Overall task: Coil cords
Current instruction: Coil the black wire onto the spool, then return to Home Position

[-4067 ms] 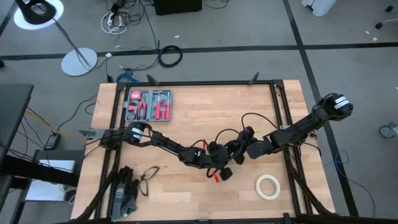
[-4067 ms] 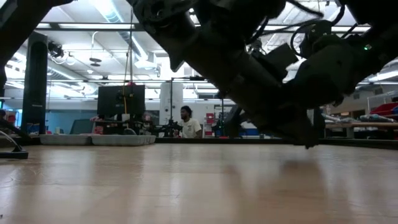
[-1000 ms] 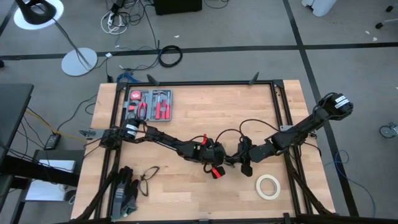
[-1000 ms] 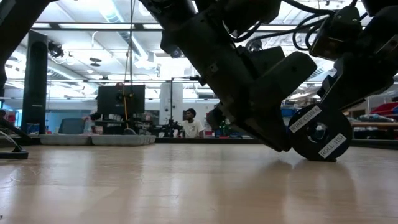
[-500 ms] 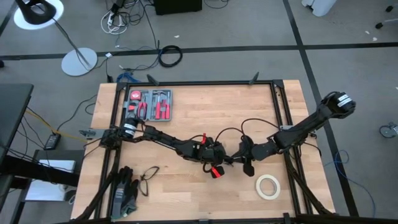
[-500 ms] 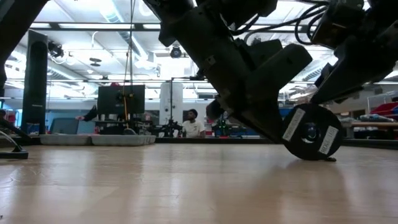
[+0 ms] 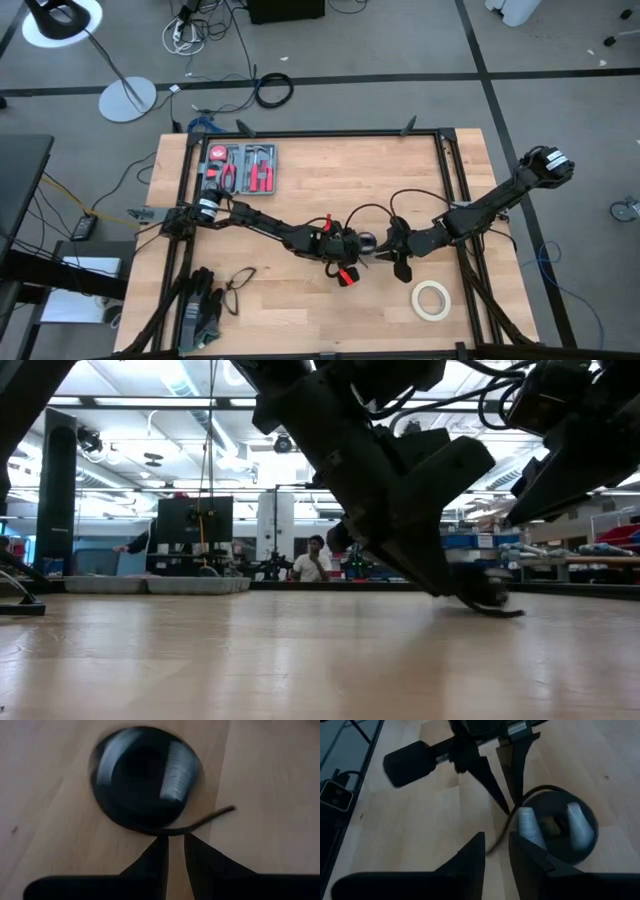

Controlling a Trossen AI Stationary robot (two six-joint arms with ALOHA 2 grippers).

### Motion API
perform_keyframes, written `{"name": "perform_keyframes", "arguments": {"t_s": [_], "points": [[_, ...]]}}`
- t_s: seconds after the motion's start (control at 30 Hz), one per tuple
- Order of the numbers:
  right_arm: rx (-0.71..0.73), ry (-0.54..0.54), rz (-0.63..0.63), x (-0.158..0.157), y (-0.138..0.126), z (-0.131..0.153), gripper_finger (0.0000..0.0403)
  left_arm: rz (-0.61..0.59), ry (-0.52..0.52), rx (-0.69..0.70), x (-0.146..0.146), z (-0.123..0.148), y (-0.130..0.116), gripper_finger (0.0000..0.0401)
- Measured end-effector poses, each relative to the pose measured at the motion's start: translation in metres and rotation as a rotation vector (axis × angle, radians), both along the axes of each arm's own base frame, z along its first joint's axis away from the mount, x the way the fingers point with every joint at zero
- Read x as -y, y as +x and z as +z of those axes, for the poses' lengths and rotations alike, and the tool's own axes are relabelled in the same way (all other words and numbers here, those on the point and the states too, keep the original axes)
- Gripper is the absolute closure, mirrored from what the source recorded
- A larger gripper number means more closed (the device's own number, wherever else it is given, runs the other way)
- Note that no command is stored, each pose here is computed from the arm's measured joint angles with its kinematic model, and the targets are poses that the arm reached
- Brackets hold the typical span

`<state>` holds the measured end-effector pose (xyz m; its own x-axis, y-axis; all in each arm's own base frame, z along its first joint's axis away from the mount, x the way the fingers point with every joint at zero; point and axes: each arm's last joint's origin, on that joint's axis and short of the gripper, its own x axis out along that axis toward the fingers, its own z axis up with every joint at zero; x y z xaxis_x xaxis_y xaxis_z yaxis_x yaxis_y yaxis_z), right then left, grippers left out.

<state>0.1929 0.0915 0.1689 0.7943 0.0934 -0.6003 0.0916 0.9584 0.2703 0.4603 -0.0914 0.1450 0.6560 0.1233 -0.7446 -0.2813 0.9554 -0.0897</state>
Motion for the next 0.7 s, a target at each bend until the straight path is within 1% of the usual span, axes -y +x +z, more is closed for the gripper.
{"name": "perform_keyframes", "arguments": {"t_s": [0.13, 0.23, 0.4, 0.53, 0.63, 0.7], "points": [[-0.02, -0.008, 0.023, 0.0, -0.009, 0.004, 0.0317, -0.008, 0.014, -0.049, 0.001, 0.003, -0.006, 0.0336], [-0.017, -0.009, 0.036, -0.001, -0.016, 0.01, 0.0318, -0.007, 0.04, -0.069, 0.002, 0.012, -0.012, 0.0336], [0.079, 0.007, 0.037, -0.005, -0.027, 0.026, 0.0318, -0.001, 0.067, -0.083, 0.002, 0.031, -0.021, 0.0336], [0.169, -0.001, 0.028, -0.005, -0.036, 0.039, 0.0318, 0.002, 0.076, -0.047, 0.004, 0.051, -0.026, 0.0336], [0.23, -0.009, 0.073, -0.006, -0.043, 0.049, 0.0318, -0.023, 0.109, -0.002, 0.01, 0.064, -0.029, 0.0336], [0.287, -0.03, 0.121, -0.006, -0.048, 0.057, 0.0318, -0.051, 0.149, 0.071, 0.018, 0.078, -0.031, 0.0336]]}}
